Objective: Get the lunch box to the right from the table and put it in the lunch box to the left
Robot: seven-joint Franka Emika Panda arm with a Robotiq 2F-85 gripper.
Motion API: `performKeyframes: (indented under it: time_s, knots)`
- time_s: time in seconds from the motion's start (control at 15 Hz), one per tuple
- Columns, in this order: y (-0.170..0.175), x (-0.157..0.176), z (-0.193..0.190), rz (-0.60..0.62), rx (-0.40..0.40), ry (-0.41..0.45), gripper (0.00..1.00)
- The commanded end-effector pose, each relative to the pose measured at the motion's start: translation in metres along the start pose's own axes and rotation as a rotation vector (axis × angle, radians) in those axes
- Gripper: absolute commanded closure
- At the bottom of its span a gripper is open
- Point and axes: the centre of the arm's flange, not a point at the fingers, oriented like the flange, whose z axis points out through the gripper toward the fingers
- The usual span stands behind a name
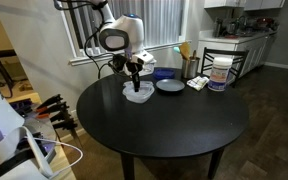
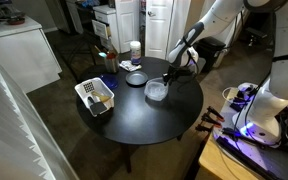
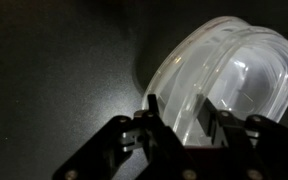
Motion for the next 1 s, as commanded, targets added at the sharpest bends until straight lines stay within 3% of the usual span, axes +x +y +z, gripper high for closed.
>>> performKeyframes:
  time_s: [0.0, 0.2, 0.47, 0.93]
  knots:
    - [0.008, -0.011, -0.009, -0.044, 0.001, -0.014, 0.86]
    - [0.004, -0.01, -0.007, 0.044, 0.039, 0.015, 1.0]
    - [-0.009, -0.008, -0.007, 0.182, 0.128, 0.048, 1.0]
    - [-0.013, -0.011, -0.004, 0.209, 0.138, 0.038, 0.98]
